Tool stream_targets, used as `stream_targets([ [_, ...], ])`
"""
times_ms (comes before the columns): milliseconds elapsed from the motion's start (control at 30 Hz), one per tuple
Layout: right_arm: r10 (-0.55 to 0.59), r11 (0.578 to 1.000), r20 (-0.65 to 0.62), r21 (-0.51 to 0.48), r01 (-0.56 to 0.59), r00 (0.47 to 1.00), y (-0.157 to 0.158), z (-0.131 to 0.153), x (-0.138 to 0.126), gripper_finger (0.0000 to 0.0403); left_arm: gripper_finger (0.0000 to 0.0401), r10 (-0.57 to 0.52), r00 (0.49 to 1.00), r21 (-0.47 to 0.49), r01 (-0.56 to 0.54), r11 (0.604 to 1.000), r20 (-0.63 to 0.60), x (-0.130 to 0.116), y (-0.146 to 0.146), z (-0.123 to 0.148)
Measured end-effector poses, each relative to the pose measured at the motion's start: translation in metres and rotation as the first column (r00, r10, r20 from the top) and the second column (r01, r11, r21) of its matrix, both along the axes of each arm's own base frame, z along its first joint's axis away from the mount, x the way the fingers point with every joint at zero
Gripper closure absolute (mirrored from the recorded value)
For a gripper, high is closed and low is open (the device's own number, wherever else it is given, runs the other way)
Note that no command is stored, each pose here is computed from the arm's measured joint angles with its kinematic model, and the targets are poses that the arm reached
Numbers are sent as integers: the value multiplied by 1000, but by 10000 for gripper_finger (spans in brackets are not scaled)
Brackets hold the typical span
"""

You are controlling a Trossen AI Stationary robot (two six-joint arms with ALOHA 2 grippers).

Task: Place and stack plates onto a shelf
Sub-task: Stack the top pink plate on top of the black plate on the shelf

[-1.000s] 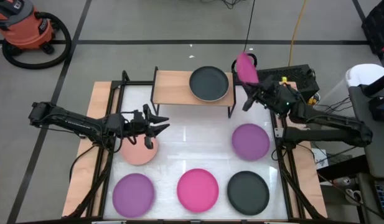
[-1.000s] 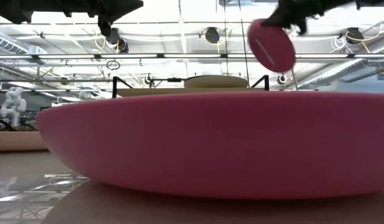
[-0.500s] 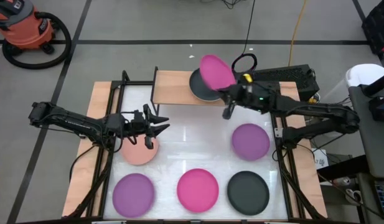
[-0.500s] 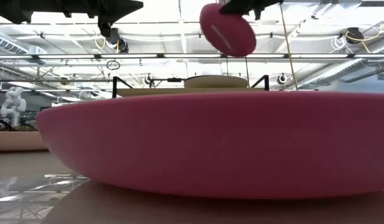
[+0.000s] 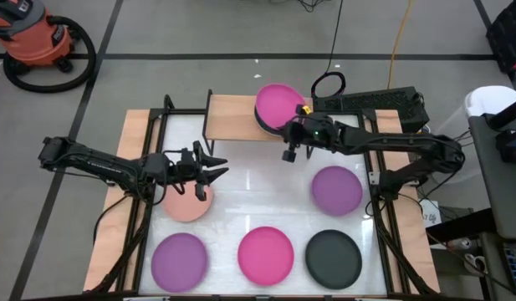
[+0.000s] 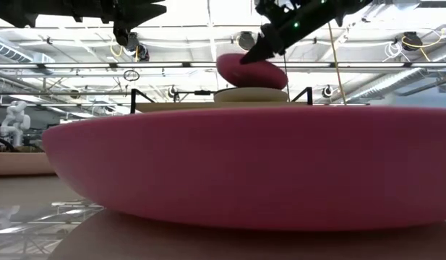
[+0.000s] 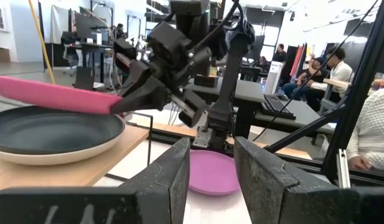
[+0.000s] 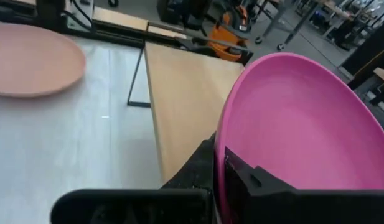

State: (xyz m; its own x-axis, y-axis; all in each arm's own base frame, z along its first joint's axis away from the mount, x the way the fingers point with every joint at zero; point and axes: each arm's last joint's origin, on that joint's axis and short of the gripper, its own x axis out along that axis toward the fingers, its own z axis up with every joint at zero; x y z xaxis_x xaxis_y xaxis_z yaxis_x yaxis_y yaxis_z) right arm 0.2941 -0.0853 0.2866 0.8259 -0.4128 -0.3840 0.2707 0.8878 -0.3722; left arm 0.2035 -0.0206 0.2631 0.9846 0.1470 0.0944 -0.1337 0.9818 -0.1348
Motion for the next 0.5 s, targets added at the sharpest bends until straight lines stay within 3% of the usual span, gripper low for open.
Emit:
stream_targets([
  [500,-34,999,-120,33,38,992,-15,-32,12,403,272,0,1000,-5,0,1000,-8,0,0,-1],
])
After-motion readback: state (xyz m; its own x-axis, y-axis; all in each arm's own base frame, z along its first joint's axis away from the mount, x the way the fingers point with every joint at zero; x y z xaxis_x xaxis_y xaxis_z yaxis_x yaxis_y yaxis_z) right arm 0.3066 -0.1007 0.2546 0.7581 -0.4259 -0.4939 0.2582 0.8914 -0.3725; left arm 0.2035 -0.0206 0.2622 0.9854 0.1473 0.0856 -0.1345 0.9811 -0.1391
